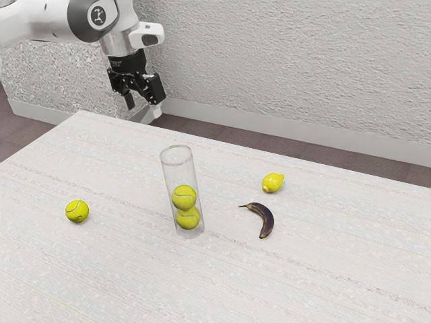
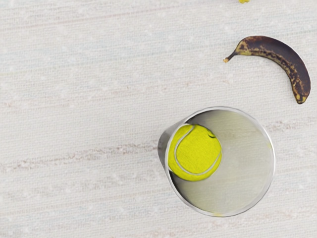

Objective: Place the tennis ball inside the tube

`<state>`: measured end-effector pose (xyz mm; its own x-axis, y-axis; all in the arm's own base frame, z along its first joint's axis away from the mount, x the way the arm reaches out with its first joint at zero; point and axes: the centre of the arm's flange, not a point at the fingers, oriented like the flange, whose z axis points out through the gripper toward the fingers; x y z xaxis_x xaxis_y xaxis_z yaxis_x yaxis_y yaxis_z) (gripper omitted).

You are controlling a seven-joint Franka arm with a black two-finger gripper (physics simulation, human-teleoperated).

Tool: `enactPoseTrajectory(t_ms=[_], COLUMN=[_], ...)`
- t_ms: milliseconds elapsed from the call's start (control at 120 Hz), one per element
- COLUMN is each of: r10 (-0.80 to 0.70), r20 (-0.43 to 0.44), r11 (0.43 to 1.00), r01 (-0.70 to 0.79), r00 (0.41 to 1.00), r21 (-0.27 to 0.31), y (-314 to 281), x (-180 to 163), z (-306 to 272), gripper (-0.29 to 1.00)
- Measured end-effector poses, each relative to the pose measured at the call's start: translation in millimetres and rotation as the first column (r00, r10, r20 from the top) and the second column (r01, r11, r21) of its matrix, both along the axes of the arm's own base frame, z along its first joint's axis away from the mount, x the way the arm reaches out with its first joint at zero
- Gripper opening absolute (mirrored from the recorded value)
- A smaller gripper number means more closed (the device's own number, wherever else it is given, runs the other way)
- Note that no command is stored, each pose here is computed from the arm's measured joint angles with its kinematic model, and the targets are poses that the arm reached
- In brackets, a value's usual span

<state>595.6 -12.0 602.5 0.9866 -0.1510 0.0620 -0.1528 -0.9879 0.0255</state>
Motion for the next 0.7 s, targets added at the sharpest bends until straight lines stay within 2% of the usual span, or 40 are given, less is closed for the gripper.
enactPoseTrajectory(t_ms=[133,217,392,517,700], r10=[0.000,0.054,0.273,0.326,0.403], r20=[-0.020,-0.064,-0.215,-0.261,-0.296], r11=[1.000,0.999,0.961,0.944,0.913], r01=[0.000,-0.054,-0.276,-0.329,-0.404], r00=[1.000,0.996,0.938,0.908,0.866], r21=[-0.003,0.000,0.012,0.036,0.062], y=[2.9,35.8,156.8,183.8,224.0], x=[-4.6,-9.4,-37.4,-42.6,-62.6], z=[-6.8,-24.7,-123.3,-187.0,-246.1], gripper=[0.69,0.68,0.68,0.68,0.68])
